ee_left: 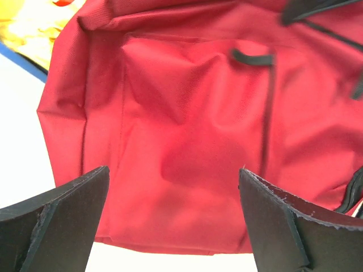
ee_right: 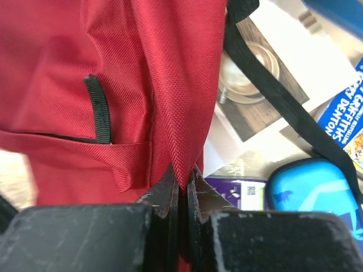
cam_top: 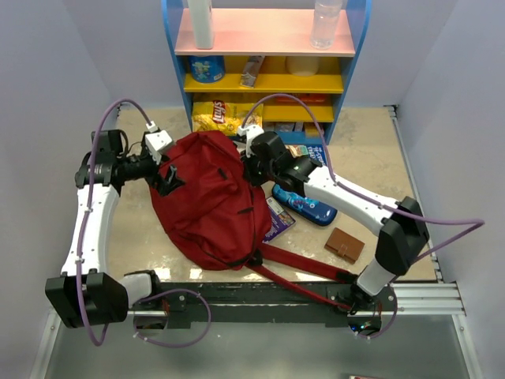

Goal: Pack the student bag
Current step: Unzip the student bag at the center of the board.

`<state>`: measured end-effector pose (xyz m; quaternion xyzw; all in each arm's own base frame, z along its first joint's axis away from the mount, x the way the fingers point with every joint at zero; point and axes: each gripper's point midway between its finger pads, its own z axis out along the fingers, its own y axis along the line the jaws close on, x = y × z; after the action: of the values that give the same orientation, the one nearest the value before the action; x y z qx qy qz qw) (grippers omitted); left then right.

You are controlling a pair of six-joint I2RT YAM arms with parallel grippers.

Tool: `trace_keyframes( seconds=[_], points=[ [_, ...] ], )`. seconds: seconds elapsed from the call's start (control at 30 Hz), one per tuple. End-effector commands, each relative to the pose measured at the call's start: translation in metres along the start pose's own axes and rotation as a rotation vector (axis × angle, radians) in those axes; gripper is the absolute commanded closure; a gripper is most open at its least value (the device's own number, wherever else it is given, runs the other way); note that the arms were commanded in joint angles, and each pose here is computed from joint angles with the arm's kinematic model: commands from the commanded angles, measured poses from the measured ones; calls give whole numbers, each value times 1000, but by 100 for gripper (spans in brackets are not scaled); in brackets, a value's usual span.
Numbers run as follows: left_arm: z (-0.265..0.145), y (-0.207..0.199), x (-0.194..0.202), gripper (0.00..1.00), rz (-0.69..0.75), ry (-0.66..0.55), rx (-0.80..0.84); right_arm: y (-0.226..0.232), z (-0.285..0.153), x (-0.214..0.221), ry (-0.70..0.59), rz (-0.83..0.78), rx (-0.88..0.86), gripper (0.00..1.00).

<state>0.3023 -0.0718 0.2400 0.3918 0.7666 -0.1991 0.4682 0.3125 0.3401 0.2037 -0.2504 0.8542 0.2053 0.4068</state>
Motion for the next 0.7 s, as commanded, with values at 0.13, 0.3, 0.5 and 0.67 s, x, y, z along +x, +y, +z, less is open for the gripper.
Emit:
trace_keyframes(
  seconds=[0.13, 0.3, 0.5, 0.67],
  points=[
    [34, -29, -1, 0, 123, -153, 178, 15, 28, 30, 8, -15, -107, 100],
    [71, -39, -4, 0, 256, -167, 217, 20, 24, 29, -23, -6, -144, 100],
    [89, -43, -7, 0, 346, -194, 319, 28, 7, 12, -99, 4, -179, 100],
    [81, -40, -13, 0, 526, -187, 299, 34, -6, 3, -124, -20, -218, 100]
  ],
)
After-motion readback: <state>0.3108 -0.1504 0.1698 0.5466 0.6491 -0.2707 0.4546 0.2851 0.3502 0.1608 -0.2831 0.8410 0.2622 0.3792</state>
